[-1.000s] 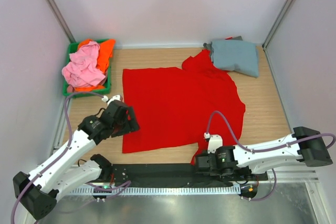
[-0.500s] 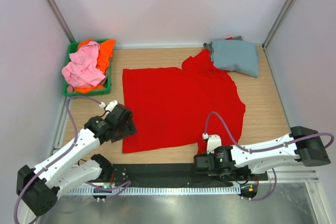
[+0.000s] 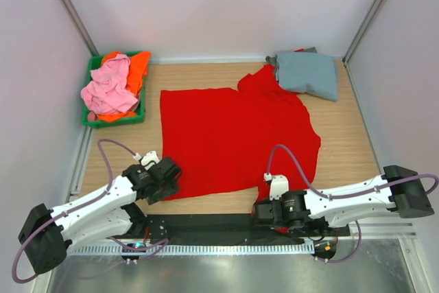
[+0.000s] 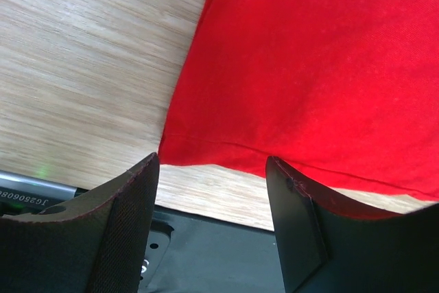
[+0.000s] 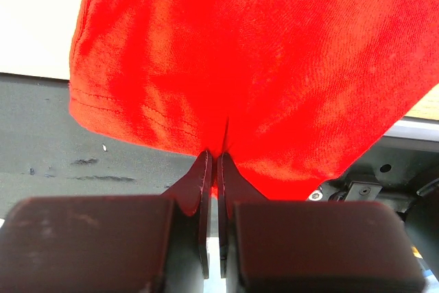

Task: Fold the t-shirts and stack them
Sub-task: Fold the tshirt

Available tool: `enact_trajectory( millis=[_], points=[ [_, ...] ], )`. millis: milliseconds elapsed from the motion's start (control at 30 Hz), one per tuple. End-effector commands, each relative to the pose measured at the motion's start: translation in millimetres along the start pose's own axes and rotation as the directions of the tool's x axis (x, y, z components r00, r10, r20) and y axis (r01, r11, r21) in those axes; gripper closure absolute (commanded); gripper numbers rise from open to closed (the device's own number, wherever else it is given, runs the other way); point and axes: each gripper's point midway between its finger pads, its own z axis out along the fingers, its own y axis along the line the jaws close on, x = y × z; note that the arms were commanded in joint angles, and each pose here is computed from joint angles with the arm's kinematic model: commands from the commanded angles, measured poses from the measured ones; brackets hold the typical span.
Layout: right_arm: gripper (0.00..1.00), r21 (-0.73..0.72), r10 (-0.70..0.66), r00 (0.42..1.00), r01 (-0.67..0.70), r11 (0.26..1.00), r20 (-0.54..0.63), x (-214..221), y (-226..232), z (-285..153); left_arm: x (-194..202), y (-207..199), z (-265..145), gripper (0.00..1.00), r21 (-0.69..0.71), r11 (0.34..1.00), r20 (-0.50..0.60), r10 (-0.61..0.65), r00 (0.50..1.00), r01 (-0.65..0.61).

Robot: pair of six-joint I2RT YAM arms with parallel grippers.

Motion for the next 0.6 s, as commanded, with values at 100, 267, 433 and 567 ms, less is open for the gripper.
enact_trajectory(
  millis=[100,267,433,567],
  points=[
    [0.99,-0.023,0.022,0.999,-0.021,0.999,0.039,-6.3,3.3,-0.1,-3.2,3.4,12.3,0.37,-0.008,0.998,0.052,-0.054,0.997,0.054],
    [0.99,-0.023,0.021,0.999,-0.020,1.000,0.043,-7.6,4.4,-1.1,-4.8,4.2,13.3,0.40,-0.020,0.999,0.064,-0.042,0.997,0.043],
    [0.99,-0.028,0.019,0.999,-0.017,0.999,0.048,-9.8,7.4,-5.0,-3.9,2.6,12.6,0.45,-0.016,0.999,0.070,-0.040,0.997,0.041],
    [0.99,-0.029,0.016,0.999,-0.015,0.999,0.051,-11.3,8.2,-7.5,-7.6,0.2,12.9,0.57,-0.017,0.999,0.086,-0.039,0.995,0.041]
  ],
)
